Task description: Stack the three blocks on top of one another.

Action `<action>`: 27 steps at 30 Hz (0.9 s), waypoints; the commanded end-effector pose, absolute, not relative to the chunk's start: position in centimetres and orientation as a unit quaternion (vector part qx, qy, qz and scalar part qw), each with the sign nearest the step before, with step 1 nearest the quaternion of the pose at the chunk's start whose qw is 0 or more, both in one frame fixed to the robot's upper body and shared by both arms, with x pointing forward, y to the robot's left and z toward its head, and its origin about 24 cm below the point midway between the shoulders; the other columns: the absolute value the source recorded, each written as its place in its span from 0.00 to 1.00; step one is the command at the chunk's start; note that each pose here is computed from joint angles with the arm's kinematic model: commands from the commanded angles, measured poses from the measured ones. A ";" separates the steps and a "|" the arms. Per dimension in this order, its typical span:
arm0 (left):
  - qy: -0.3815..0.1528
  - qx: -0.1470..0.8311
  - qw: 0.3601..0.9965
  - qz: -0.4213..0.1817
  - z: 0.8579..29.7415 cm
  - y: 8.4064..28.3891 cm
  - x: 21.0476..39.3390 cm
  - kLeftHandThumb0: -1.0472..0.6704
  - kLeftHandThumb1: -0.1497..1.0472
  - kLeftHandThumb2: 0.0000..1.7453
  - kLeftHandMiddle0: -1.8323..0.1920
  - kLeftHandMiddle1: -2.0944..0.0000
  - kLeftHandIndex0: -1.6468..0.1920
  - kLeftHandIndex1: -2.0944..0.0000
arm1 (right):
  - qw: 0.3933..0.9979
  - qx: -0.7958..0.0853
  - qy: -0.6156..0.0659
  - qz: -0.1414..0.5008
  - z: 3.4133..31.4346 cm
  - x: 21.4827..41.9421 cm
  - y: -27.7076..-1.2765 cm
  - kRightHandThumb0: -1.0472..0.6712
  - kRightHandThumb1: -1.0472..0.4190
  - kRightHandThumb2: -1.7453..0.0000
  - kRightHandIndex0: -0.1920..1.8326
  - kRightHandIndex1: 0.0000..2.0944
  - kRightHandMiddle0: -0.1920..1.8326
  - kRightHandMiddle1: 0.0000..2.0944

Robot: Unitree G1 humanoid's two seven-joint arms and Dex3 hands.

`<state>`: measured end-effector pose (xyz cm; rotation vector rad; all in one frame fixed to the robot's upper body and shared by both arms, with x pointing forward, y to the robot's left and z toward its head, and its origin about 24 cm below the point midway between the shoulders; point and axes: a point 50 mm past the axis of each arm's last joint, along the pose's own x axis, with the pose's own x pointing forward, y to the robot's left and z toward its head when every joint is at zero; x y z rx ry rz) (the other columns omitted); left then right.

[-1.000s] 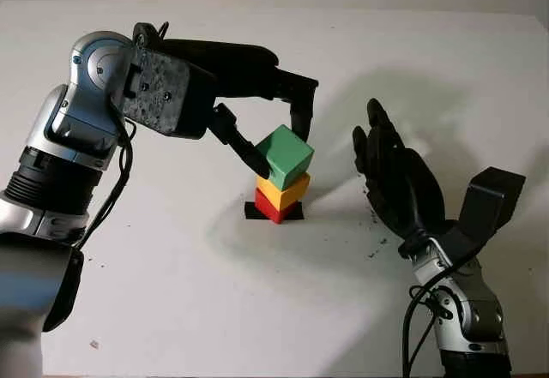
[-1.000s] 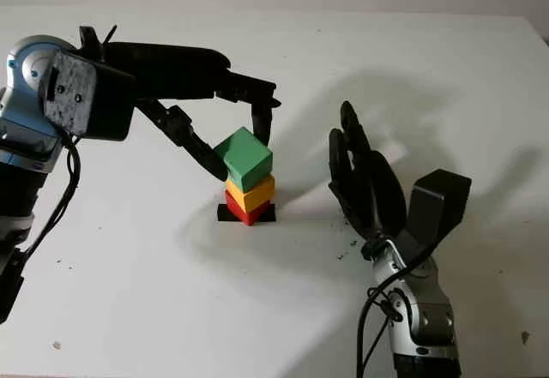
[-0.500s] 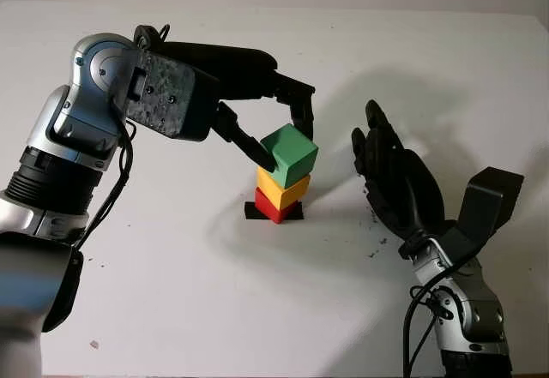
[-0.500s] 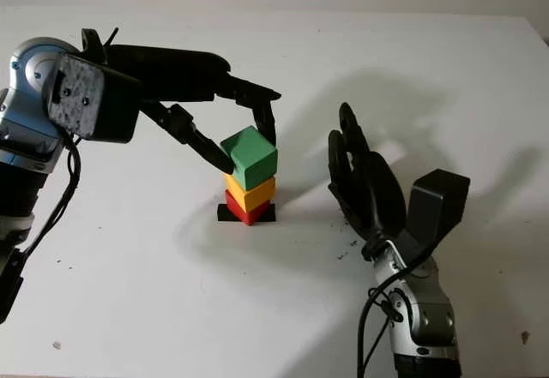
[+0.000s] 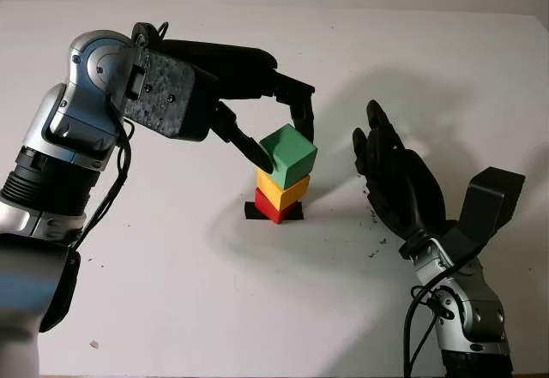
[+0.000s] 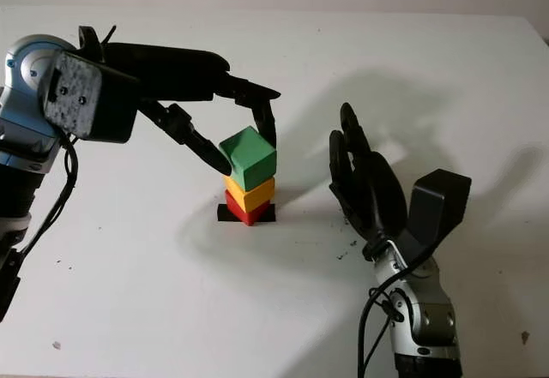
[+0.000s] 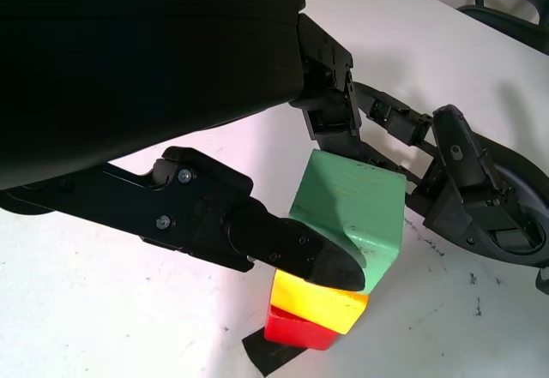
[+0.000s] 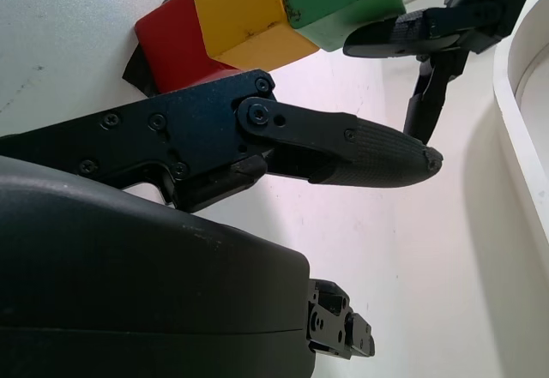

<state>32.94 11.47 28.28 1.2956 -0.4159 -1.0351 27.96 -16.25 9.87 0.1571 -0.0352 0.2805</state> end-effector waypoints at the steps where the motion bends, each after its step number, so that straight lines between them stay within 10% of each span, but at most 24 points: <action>1: -0.188 0.576 0.654 -0.454 28.4 11.9 32.5 0.27 0.90 0.02 0.88 0.98 0.80 0.51 | 0.987 0.072 -0.025 0.139 10.2 27.9 -16.5 0.19 0.00 0.65 0.00 0.00 0.00 0.00; 14: -0.186 0.584 0.649 -0.452 28.7 13.0 31.6 0.25 0.92 0.03 0.95 0.99 0.88 0.68 | 0.987 0.069 -0.024 0.143 10.2 27.9 -16.5 0.19 0.00 0.64 0.00 0.00 0.00 0.00; 20: -0.188 0.593 0.659 -0.424 28.8 13.2 31.5 0.19 0.88 0.03 1.00 1.00 0.99 0.98 | 0.987 0.071 -0.025 0.143 10.2 27.9 -16.4 0.19 0.00 0.65 0.00 0.00 0.00 0.00; 27: -0.185 0.550 0.729 -0.363 28.7 14.5 32.5 0.12 0.86 0.03 1.00 1.00 1.00 1.00 | 0.988 0.066 -0.027 0.140 10.1 27.9 -16.4 0.19 0.00 0.64 0.00 0.00 0.00 0.00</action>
